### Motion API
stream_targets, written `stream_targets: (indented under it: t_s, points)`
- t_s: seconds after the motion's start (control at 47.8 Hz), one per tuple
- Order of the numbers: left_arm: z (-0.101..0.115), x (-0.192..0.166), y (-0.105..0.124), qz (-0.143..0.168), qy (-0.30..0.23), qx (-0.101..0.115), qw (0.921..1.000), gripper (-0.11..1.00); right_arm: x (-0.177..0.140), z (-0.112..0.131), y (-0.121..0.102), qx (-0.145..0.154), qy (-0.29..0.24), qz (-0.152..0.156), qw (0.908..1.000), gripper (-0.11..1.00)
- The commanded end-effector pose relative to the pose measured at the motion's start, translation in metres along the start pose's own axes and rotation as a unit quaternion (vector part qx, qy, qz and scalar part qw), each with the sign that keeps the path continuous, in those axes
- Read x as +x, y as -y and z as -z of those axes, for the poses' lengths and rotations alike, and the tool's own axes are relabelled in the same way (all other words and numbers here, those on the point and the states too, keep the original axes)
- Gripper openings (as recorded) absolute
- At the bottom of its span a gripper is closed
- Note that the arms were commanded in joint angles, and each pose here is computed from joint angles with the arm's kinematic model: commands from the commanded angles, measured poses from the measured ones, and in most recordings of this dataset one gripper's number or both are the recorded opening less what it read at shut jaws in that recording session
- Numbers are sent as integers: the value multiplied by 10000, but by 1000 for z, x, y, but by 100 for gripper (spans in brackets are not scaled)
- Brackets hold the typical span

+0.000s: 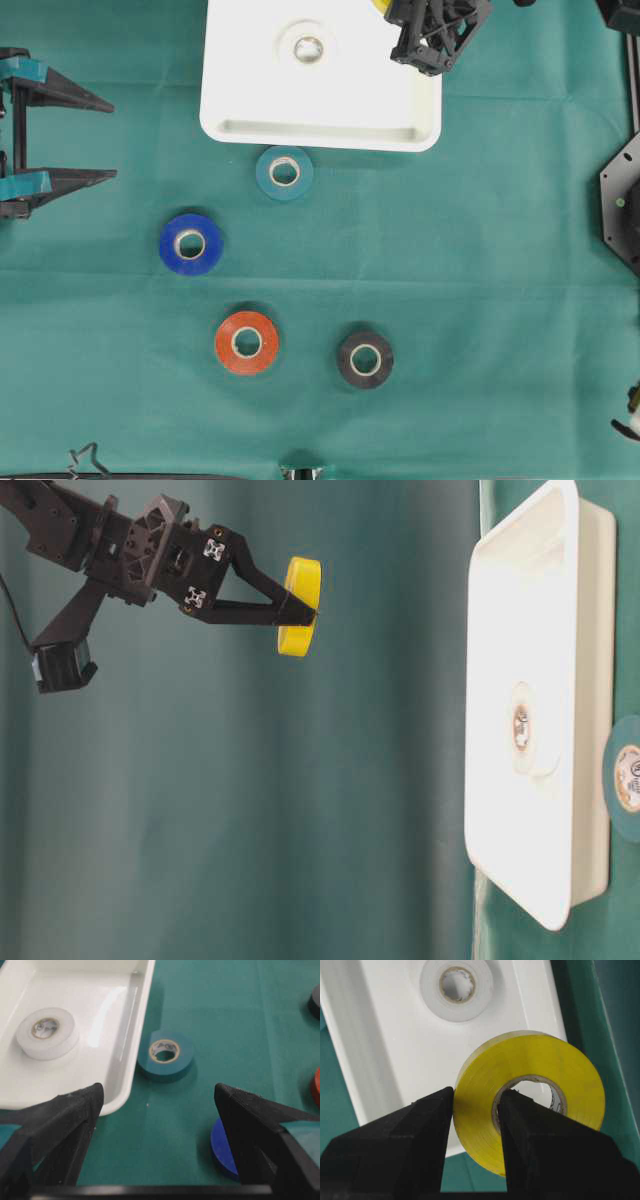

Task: Pick up the tape from a random location and place it into the white case.
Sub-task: 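Lower the yellow roll into the tray beside the white roll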

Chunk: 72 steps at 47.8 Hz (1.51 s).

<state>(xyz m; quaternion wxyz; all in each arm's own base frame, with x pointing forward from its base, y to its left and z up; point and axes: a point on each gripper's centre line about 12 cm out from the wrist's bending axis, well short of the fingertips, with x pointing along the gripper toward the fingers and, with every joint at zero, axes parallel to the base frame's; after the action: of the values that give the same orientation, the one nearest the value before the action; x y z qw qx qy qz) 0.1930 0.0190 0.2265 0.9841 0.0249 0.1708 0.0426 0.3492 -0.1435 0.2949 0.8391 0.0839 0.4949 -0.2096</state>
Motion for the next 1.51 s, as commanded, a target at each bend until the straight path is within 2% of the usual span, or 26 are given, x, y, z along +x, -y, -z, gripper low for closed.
stream_targets:
  t_s: [0.0,0.356,0.607,0.774,1.213,1.485]
  points:
    - [-4,1,0,4,54,-5,10000,98,-12,-10,2,27,230,4,9997,31]
    - [-4,1,0,3,62,3,10000,98,-8,-6,1,41,169,4,9998,31]
    - [-4,1,0,4,54,3,10000,98,7,4,-2,50,113,-38,9999,31]
    - [-3,1,0,5,39,10,10000,98,32,16,-5,39,66,-69,9999,31]
    - [-3,1,0,5,31,10,10000,98,120,47,-15,-49,-177,-171,9997,31]
    - [-3,1,0,5,31,3,10000,98,133,51,-12,76,-259,-159,9995,31]
